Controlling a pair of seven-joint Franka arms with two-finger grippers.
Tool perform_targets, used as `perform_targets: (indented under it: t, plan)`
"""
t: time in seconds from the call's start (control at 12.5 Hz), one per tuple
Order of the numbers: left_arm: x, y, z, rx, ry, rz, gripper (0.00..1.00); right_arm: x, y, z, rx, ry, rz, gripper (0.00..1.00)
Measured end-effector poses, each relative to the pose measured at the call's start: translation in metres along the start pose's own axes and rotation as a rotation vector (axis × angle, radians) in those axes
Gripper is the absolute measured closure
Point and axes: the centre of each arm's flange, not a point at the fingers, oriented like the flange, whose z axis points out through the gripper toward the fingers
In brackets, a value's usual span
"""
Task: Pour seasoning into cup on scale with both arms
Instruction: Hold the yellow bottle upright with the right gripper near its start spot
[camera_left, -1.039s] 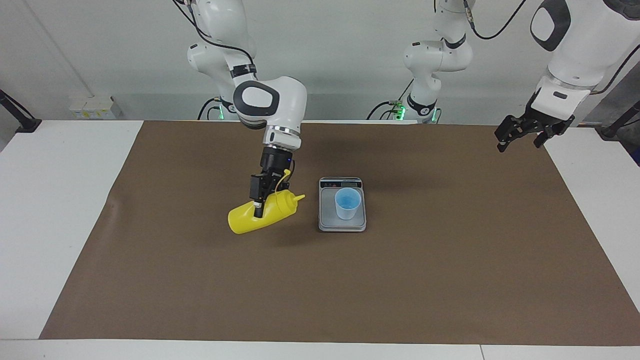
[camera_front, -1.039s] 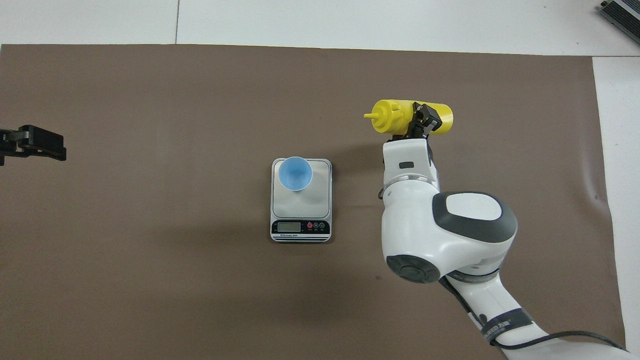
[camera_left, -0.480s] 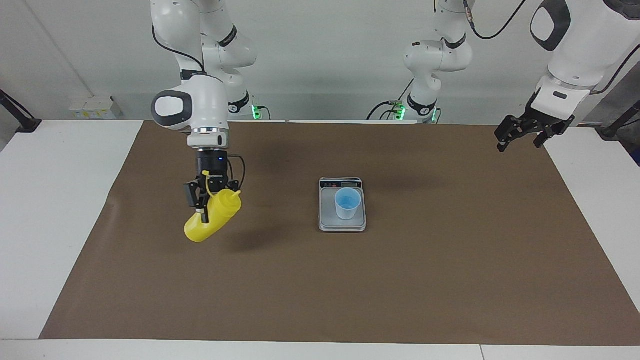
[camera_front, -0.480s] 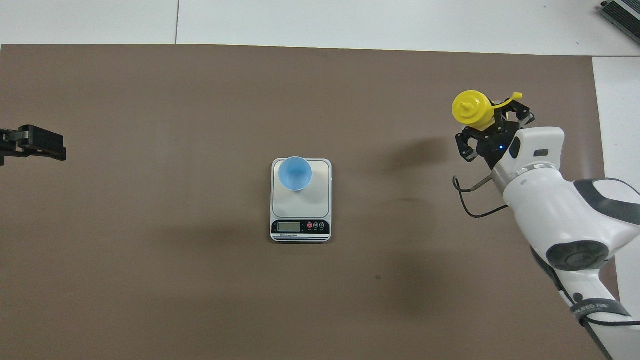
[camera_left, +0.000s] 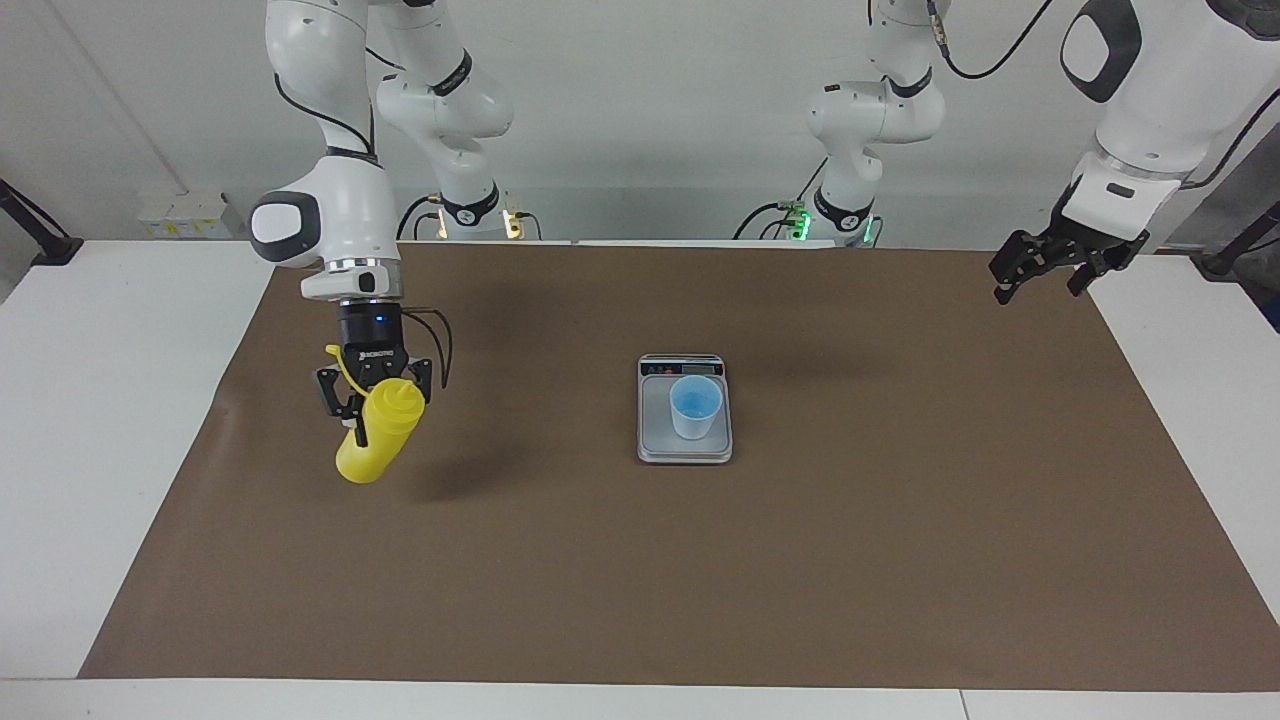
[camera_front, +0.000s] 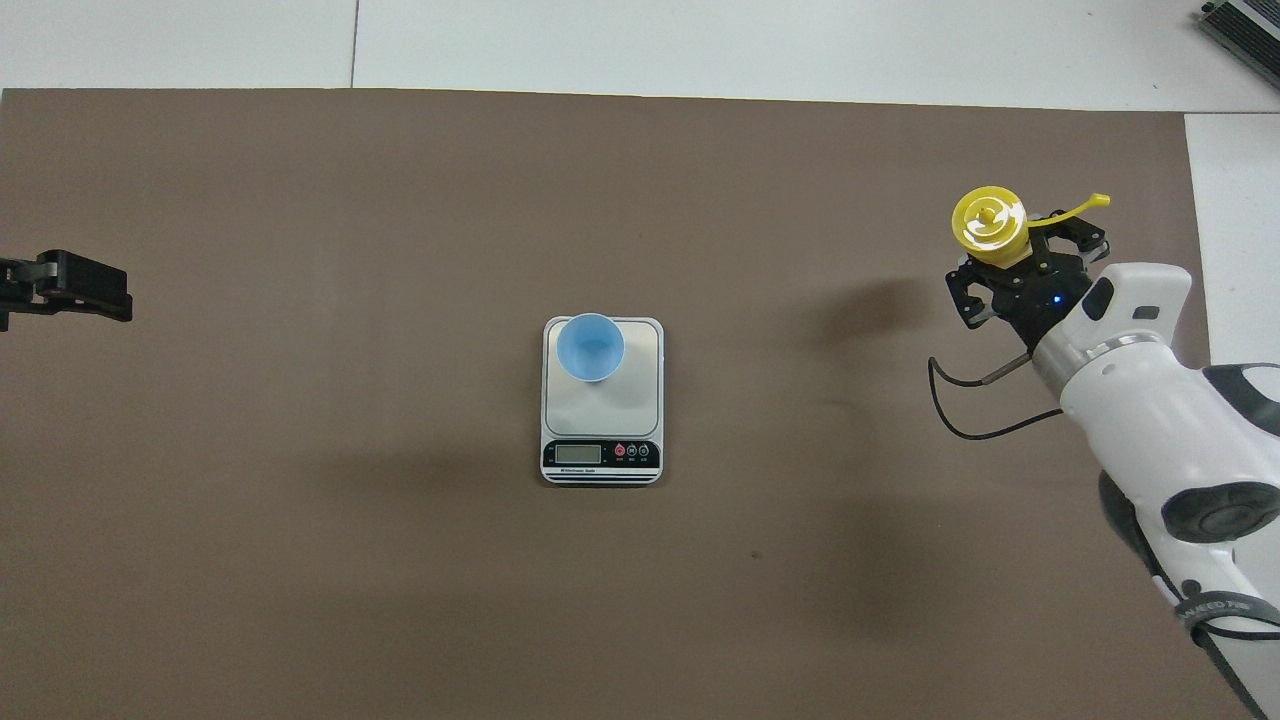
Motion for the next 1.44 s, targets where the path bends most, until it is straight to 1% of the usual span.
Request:
perform_targets:
  t: [0.48,0.64,0.72,1.04,1.44]
  plan:
    - [0.0,0.0,0.0,0.0,0.0,0.0,0.0,0.003,-0.002,0.001,0.003,0.005,0.045,0.52]
    - [0.0,0.0,0.0,0.0,0.0,0.0,0.0,0.018,0.001,0.005,-0.009,0.023,0.114,0.52]
    - [0.0,0.0,0.0,0.0,0.0,0.0,0.0,0.028,0.004,0.008,-0.025,0.023,0.118,0.52]
    - [0.0,0.0,0.0,0.0,0.0,0.0,0.0,0.053,0.009,0.018,-0.051,-0.022,0.117,0.52]
    - [0.0,0.0,0.0,0.0,0.0,0.0,0.0,0.046,0.033,0.023,-0.051,-0.096,0.148,0.52]
